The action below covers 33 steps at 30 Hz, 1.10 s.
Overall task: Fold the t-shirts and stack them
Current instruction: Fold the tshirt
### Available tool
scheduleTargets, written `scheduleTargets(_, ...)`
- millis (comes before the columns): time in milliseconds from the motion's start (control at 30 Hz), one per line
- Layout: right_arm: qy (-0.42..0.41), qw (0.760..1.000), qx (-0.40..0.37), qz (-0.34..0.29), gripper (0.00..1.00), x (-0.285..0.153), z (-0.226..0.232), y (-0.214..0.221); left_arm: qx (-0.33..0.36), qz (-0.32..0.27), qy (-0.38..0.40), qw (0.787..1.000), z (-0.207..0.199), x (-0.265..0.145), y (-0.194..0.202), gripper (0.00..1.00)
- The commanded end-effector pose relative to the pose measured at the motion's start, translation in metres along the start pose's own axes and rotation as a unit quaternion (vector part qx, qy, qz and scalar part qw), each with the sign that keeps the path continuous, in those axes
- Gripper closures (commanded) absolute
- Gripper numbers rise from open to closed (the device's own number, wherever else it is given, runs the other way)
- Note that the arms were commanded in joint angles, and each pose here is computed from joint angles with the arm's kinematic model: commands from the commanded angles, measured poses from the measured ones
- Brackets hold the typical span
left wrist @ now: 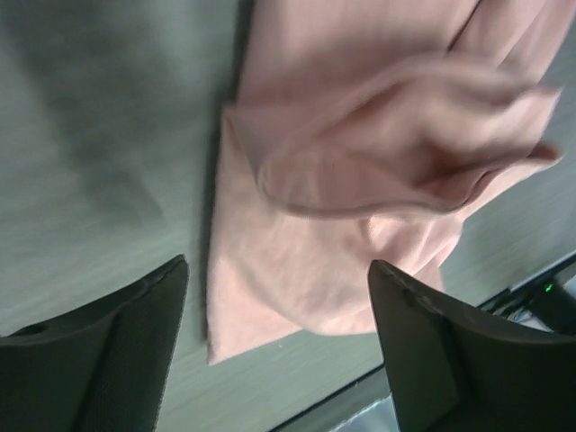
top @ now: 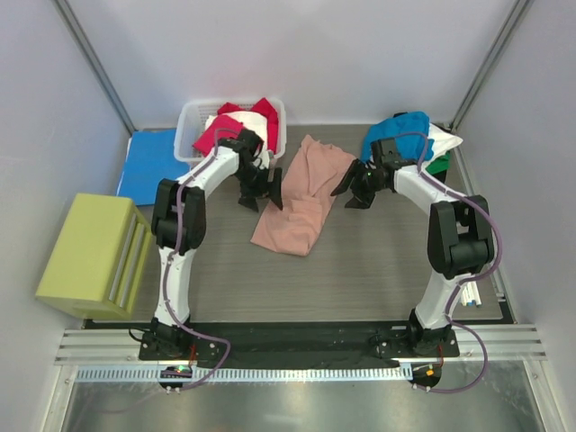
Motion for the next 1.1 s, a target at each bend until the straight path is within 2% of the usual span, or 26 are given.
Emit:
scheduleTargets(0, -0.055, 0.998, -0.03, -0.006, 0.38, -0.025, 0.035, 0.013, 0.057, -0.011, 0.025, 0.998, -0.026, -0.045, 0.02, 0.14)
scheduleTargets(233, -0.115, 0.987, -0.103, 0.044, 0.31, -0.009, 0.115, 0.06, 0.06, -0.046, 0.056, 0.996, -0.027, -0.103, 0.036, 0.12)
scheduleTargets(333, -0.134, 0.982, -0.12, 0.065, 0.3, 0.0, 0.142, 0.08, 0.057, -0.087, 0.059, 0.993, -0.016, -0.134, 0.036, 0.12)
scheduleTargets(433, -0.128, 0.981, -0.123, 0.083, 0.3, 0.025, 0.15, 0.088, 0.025, -0.134, 0.076, 0.988, 0.004, -0.171, 0.031, 0.12)
scheduleTargets(567, -0.089, 0.985, -0.105, 0.106, 0.3, 0.067, 0.129, 0.087, -0.006, -0.176, 0.077, 0.981, 0.028, -0.215, 0.035, 0.12)
scheduleTargets(733, -0.056, 0.99, -0.078, 0.103, 0.3, 0.091, 0.094, 0.064, -0.003, -0.212, 0.08, 0.974, 0.039, -0.25, 0.054, 0.11)
scheduleTargets(833, -0.044, 0.993, -0.06, 0.09, 0.3, 0.095, 0.076, 0.042, -0.001, -0.217, 0.088, 0.972, 0.04, -0.255, 0.064, 0.11)
scheduleTargets(1067, -0.057, 0.996, -0.042, 0.057, 0.28, 0.082, 0.064, -0.004, -0.015, -0.187, 0.112, 0.976, 0.046, -0.231, 0.081, 0.11)
Point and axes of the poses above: each gripper's point midway between its finger pads, its own x axis out along the fingers, its own z axis along the line the jaws close on, y = z × x, the point moved 8 cm from there along -x, back along the fingers, and after that the axes turned 3 degrees about x, right-handed, at the moved point
